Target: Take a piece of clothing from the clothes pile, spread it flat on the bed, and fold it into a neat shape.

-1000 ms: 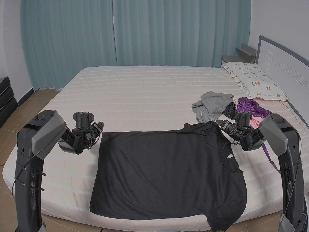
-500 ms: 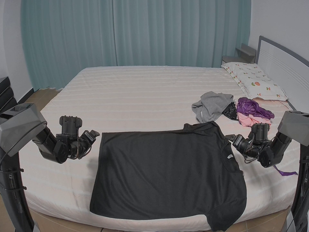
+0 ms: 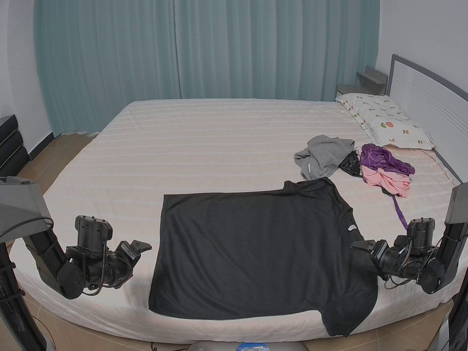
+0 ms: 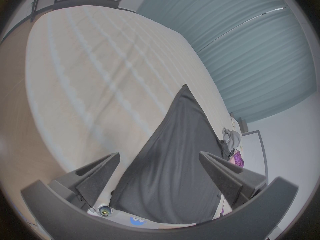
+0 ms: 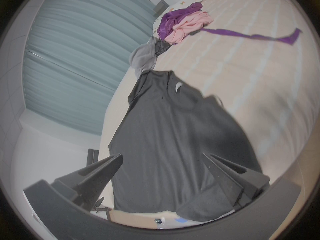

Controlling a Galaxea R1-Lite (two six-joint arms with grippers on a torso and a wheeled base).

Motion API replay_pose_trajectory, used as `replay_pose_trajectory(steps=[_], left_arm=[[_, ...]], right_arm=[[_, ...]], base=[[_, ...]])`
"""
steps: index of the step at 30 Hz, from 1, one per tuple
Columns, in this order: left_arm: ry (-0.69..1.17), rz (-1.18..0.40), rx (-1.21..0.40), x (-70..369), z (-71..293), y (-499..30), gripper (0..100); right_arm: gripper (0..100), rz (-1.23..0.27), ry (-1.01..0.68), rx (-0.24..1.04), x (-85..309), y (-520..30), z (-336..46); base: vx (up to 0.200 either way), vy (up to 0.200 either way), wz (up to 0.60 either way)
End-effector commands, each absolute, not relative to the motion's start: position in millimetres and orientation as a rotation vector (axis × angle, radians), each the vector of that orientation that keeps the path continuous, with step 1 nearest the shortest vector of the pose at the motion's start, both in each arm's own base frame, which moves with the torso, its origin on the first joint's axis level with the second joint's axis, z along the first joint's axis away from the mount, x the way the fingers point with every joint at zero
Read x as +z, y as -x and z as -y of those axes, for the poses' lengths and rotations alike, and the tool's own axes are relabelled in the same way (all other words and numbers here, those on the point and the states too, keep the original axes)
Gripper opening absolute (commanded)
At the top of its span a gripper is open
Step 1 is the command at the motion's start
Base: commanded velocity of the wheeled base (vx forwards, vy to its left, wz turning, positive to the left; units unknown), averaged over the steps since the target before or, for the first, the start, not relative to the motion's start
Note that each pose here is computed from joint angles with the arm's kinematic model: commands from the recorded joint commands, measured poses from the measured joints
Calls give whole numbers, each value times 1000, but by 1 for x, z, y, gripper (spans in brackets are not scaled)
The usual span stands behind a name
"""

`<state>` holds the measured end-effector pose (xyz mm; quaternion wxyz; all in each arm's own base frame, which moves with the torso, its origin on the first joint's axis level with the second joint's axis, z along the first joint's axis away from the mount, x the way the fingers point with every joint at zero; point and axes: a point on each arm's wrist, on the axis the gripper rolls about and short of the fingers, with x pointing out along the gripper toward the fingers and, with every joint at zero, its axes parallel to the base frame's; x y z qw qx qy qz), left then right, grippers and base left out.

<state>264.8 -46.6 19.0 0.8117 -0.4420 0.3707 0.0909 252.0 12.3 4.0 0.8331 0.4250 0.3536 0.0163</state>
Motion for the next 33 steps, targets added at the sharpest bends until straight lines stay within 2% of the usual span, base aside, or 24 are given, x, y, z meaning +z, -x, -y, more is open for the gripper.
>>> replay_pose_trajectory(steps=[1, 13, 31, 33], left_arm=[[950, -820, 184, 17, 49, -250, 100], [985, -830, 172, 19, 57, -248, 100], [1000, -851, 148, 19, 70, -245, 100], [995, -842, 148, 21, 69, -245, 100]], right_arm=[[100, -785, -926, 38, 3, -234, -12], [100, -806, -954, 48, 0, -234, -14], [100, -809, -928, 55, 1, -233, -20], [100, -809, -919, 50, 0, -233, -22]], base=[[0, 0, 0], [0, 0, 0], [0, -200, 0], [0, 0, 0]])
